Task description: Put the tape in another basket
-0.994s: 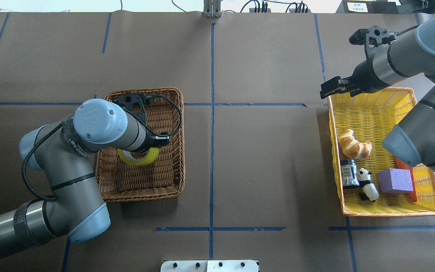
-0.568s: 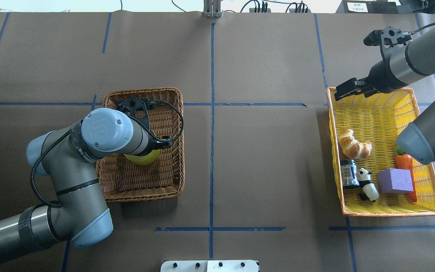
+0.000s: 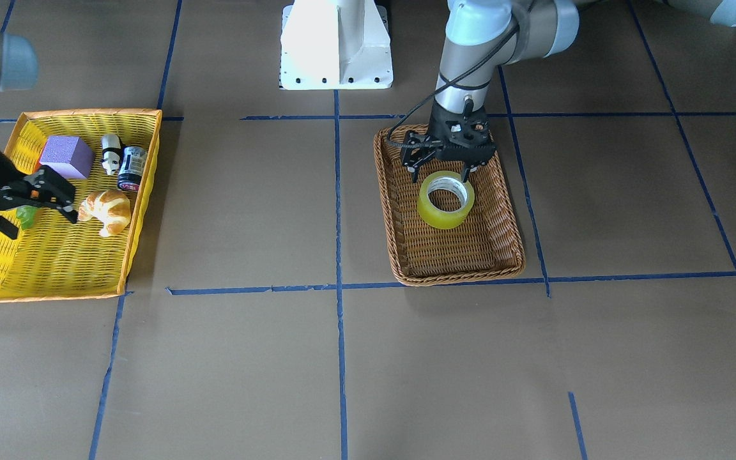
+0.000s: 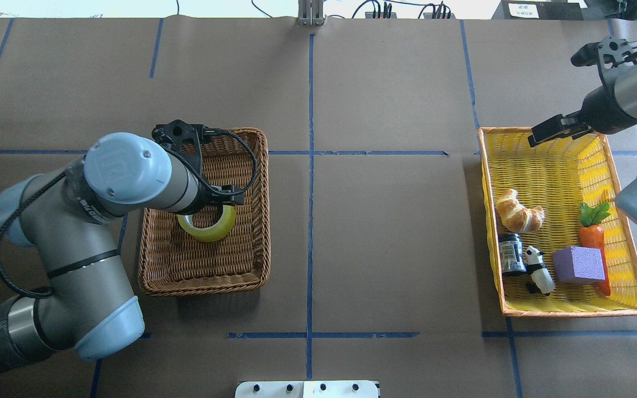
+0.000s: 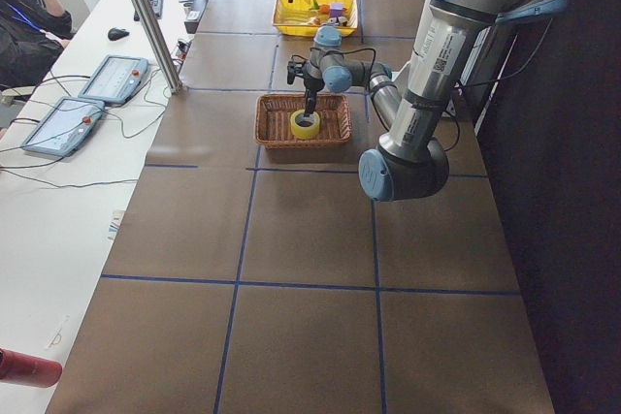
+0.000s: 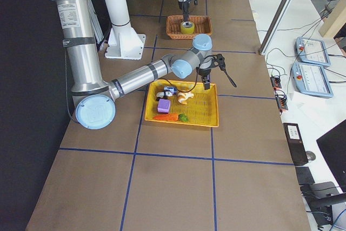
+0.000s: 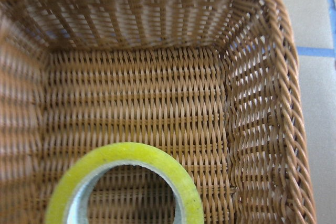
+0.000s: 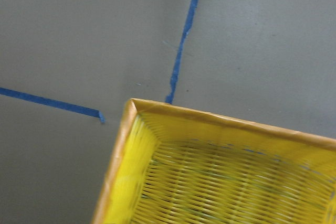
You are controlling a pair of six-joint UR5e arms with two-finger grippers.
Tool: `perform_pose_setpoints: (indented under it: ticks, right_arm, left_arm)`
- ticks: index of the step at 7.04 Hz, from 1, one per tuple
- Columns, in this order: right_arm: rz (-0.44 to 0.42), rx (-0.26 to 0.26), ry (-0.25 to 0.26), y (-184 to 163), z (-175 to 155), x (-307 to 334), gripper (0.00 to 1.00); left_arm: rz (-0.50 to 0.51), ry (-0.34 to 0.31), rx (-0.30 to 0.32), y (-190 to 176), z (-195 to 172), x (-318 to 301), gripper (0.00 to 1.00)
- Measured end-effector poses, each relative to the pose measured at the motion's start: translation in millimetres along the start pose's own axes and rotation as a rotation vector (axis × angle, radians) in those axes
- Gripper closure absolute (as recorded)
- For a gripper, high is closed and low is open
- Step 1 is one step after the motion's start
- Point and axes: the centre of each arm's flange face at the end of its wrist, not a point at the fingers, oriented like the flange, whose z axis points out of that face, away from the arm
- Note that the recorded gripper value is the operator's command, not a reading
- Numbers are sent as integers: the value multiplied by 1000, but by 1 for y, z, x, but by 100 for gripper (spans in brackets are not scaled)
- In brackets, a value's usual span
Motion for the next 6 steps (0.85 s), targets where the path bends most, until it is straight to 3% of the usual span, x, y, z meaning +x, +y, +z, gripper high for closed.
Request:
perform_pose_setpoints:
  ticks: [2, 4, 6]
  right_arm:
    - [-47, -44, 36, 9, -22, 64, 0]
    - [-62, -95, 24, 32, -56, 142, 0]
    - [39, -85, -27, 75, -84, 217, 0]
  left_arm:
    - [40, -4, -85, -28, -51, -68, 0]
    - [72, 18, -163, -61, -81, -177, 0]
    - [115, 29, -203, -78, -99, -305, 0]
